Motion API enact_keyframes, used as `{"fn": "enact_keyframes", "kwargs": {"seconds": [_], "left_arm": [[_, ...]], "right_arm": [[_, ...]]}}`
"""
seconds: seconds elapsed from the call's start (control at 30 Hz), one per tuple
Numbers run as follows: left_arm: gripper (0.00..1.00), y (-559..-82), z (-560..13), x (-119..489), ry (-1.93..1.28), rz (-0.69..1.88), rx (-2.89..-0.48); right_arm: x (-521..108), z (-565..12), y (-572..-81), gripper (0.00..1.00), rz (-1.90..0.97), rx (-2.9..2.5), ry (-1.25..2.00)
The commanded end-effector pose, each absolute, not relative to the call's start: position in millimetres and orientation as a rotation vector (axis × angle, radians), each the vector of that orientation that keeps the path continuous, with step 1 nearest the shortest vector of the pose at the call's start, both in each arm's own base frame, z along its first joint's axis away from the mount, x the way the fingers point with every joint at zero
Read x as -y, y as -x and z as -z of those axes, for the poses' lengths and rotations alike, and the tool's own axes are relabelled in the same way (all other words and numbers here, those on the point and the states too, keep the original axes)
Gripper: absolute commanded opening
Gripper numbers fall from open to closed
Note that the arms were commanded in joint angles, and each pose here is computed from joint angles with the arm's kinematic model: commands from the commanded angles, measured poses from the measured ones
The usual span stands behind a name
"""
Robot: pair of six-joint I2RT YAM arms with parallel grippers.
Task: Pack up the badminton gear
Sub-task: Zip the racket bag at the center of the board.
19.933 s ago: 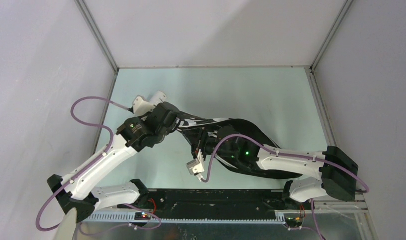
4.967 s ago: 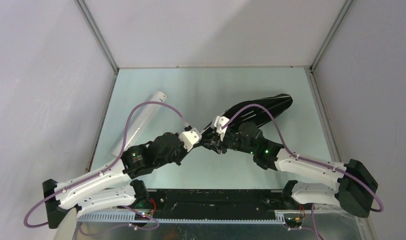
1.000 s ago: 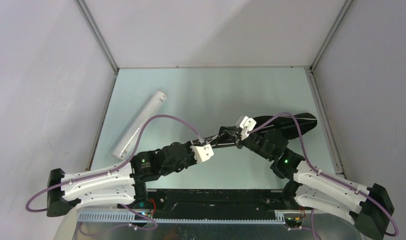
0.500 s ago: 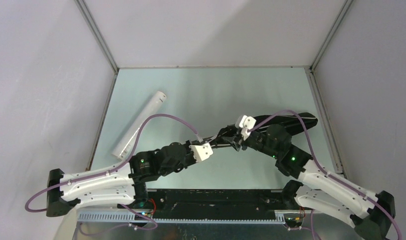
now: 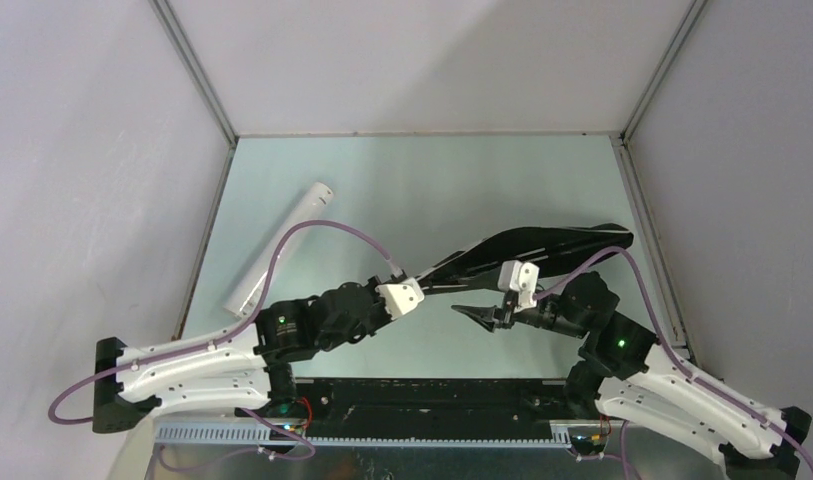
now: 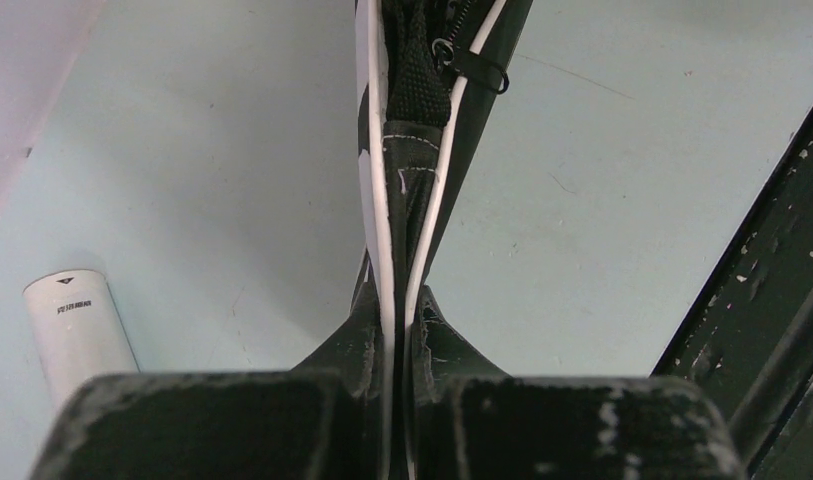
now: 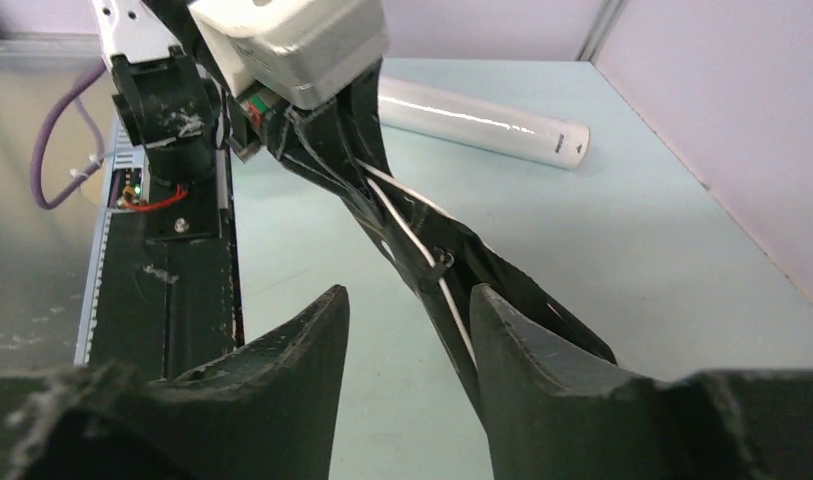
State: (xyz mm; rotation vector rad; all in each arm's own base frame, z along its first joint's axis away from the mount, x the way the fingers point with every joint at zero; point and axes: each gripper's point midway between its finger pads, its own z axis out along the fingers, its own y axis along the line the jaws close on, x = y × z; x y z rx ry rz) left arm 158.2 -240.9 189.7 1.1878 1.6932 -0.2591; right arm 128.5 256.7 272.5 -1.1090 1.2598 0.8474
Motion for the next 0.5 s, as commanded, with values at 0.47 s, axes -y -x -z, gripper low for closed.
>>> {"fn": "enact_keyframes", "kwargs": {"seconds": [0.47], "left_arm": [[0.0,-162.0,-226.7,254.4,-1.066,0.333,-1.694]], "right_arm": [[-289.4,-248.9,-160.6,0.47,-0.447,-1.218,1.002]]}}
